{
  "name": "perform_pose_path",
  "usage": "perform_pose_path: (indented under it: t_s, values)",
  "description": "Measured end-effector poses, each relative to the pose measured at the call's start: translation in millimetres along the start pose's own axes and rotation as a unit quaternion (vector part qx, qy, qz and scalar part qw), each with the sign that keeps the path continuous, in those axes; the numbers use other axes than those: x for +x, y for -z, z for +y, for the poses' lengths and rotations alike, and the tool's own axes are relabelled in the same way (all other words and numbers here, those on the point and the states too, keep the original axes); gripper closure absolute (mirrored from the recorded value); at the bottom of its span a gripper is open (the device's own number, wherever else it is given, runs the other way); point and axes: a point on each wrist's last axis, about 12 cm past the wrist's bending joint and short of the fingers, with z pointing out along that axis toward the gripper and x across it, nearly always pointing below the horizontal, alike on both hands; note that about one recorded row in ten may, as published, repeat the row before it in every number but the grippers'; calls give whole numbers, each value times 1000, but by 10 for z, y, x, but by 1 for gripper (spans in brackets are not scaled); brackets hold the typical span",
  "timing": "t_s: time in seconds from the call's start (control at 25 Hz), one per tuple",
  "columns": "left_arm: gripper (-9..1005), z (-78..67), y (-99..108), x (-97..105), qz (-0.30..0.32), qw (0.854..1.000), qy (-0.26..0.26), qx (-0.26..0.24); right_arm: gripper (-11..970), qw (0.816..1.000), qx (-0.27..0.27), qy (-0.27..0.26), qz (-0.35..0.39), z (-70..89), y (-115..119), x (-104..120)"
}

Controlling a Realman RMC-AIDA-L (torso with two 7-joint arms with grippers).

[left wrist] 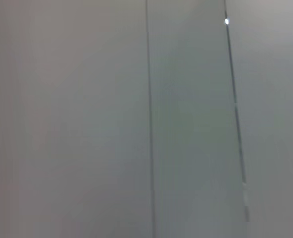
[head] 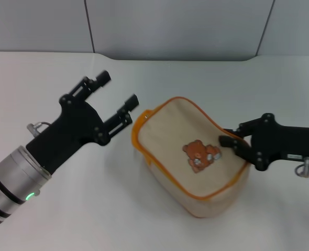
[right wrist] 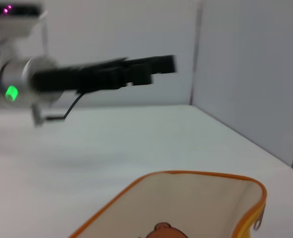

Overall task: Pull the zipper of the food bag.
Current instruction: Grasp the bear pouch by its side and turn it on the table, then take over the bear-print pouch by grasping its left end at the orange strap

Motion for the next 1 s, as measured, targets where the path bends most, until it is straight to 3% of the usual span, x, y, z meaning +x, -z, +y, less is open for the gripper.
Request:
perform_pose_path:
  t_s: [0.28, 0.44, 0.64, 1.0]
  values:
    - [309, 8, 50, 44, 45, 996, 60, 41, 890, 991, 6, 130, 19, -39, 118, -200]
    - [318, 5, 10, 89, 83, 987, 126, 61, 900, 980, -2, 199, 15, 14, 114, -343]
    - [329, 68, -42, 118, 112, 981, 148, 58, 907, 971, -19, 240, 15, 64, 55, -404]
    - [349, 111, -102, 214, 165, 972, 161, 48, 909, 970, -30, 241, 12, 119, 20, -399]
